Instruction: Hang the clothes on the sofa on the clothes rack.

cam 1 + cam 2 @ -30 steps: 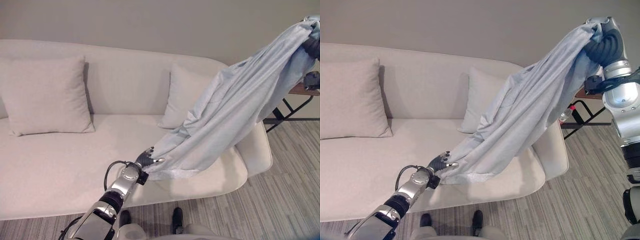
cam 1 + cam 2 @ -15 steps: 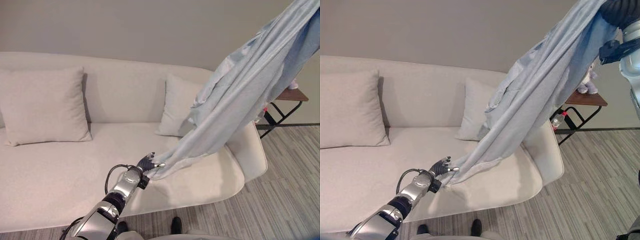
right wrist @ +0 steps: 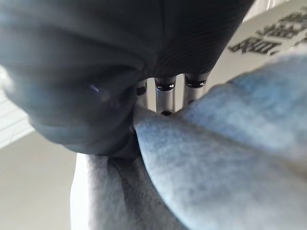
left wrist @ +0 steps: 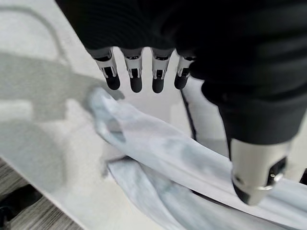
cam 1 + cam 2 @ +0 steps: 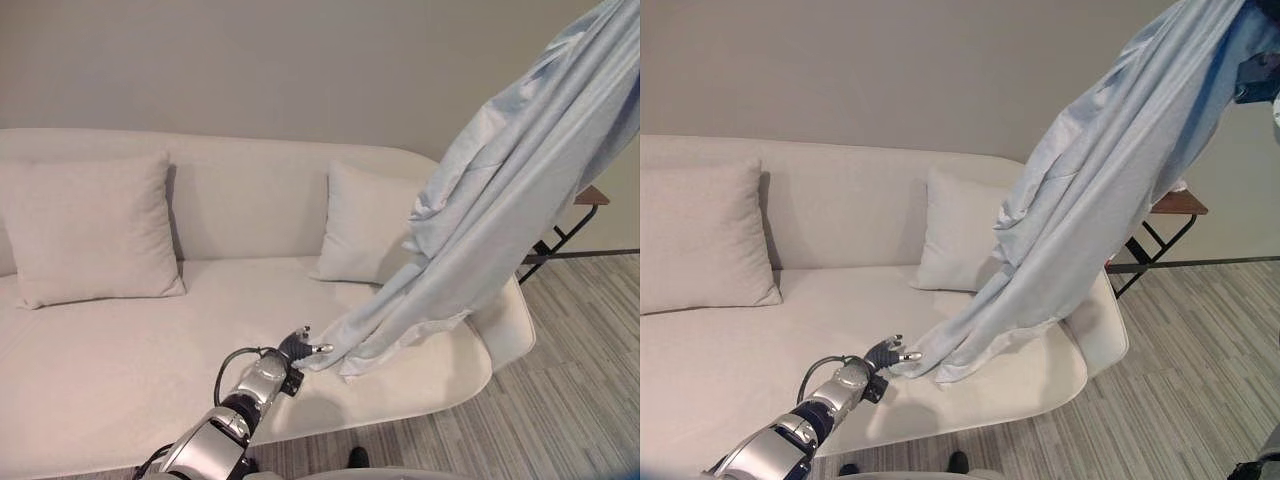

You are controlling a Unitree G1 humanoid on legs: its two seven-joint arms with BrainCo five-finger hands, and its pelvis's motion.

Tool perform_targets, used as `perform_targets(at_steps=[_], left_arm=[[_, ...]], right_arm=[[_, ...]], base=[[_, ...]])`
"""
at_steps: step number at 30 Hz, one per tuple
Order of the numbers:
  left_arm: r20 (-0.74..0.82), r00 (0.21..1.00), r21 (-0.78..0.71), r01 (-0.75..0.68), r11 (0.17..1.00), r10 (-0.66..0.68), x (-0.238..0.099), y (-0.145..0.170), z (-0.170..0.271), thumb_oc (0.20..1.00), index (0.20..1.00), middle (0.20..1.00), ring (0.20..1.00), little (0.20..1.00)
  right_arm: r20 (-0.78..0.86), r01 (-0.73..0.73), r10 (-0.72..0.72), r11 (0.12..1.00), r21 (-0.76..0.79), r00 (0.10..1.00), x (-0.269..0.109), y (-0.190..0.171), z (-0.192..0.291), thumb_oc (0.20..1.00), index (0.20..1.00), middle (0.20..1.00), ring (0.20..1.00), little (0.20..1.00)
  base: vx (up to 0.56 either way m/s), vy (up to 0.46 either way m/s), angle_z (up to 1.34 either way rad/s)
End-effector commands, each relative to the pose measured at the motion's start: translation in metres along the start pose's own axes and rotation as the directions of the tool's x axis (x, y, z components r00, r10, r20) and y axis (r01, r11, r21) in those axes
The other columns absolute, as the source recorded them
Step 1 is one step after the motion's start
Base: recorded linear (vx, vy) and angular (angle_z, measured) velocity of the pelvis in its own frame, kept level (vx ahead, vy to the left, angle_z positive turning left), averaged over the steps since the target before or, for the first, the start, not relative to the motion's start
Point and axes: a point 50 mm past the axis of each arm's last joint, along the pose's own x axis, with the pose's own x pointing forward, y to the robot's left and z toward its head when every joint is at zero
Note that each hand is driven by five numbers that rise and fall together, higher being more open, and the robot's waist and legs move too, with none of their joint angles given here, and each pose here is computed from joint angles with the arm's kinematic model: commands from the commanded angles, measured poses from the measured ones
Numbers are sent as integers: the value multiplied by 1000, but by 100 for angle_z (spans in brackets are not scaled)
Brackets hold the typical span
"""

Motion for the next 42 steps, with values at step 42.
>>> perform_targets(at_steps=[42], left_arm=[[257, 937, -15, 250, 968, -237, -1, -97, 88, 1000, 1000, 1000, 1000, 1000]], right_arm=[[300, 73, -188, 931, 357, 935, 38, -4, 115, 200, 200, 200, 200, 200]], base=[[1, -4, -1]])
